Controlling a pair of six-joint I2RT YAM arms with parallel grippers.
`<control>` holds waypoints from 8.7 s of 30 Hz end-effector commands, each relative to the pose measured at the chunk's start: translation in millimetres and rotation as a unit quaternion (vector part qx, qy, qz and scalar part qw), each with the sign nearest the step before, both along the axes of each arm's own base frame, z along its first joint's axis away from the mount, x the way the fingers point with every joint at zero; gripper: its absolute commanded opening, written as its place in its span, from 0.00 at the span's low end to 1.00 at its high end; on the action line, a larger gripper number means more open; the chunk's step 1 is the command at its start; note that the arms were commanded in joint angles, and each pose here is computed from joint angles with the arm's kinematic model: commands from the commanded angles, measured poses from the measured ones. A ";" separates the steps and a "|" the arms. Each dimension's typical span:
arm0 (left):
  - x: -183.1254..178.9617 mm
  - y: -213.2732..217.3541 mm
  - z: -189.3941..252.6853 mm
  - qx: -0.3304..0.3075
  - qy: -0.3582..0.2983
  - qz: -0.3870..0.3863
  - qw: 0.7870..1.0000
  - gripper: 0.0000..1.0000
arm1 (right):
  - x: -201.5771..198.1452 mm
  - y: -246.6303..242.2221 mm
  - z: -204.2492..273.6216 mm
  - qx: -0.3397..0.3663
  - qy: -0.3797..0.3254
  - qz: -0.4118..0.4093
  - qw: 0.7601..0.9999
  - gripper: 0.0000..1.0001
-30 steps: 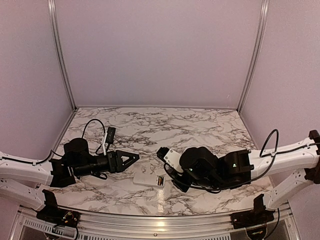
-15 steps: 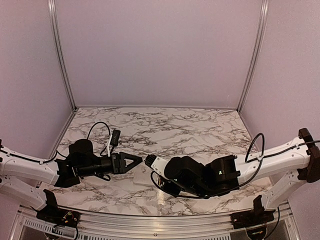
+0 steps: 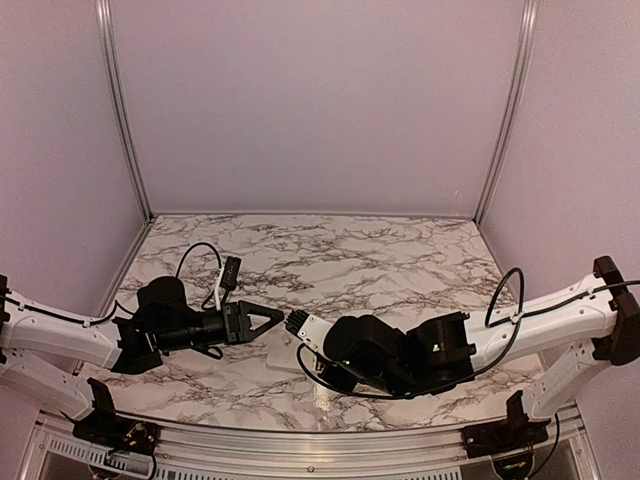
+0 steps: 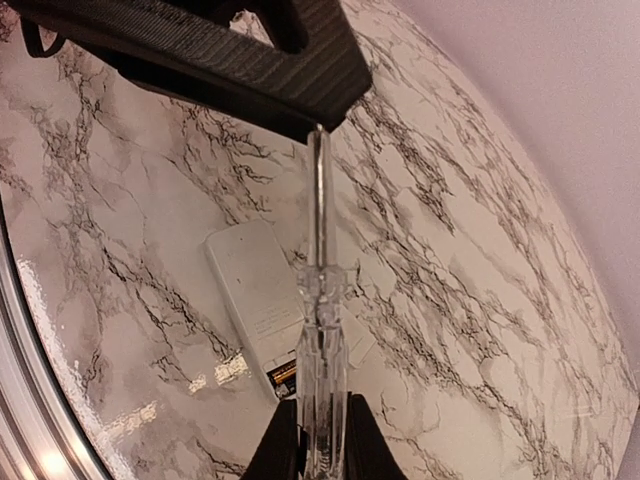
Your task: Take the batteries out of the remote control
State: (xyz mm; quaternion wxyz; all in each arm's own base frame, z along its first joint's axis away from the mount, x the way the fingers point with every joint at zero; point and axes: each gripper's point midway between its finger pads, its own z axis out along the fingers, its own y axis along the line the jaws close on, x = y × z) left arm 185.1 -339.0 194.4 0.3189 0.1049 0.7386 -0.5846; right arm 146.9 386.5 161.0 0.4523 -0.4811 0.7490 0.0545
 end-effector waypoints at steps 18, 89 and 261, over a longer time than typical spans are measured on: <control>6.5 -3.2 1.4 -0.008 -0.001 -0.001 1.000 0.00 | -0.1 17.5 8.9 0.011 -0.033 -0.008 0.999 0.00; 14.3 102.4 47.8 -0.059 -0.107 0.192 0.974 0.00 | 8.5 56.5 69.3 0.478 0.428 0.087 0.762 0.98; 21.5 106.8 40.3 -0.032 -0.106 0.215 0.970 0.95 | 23.9 36.5 45.2 0.363 0.324 -0.030 0.873 0.00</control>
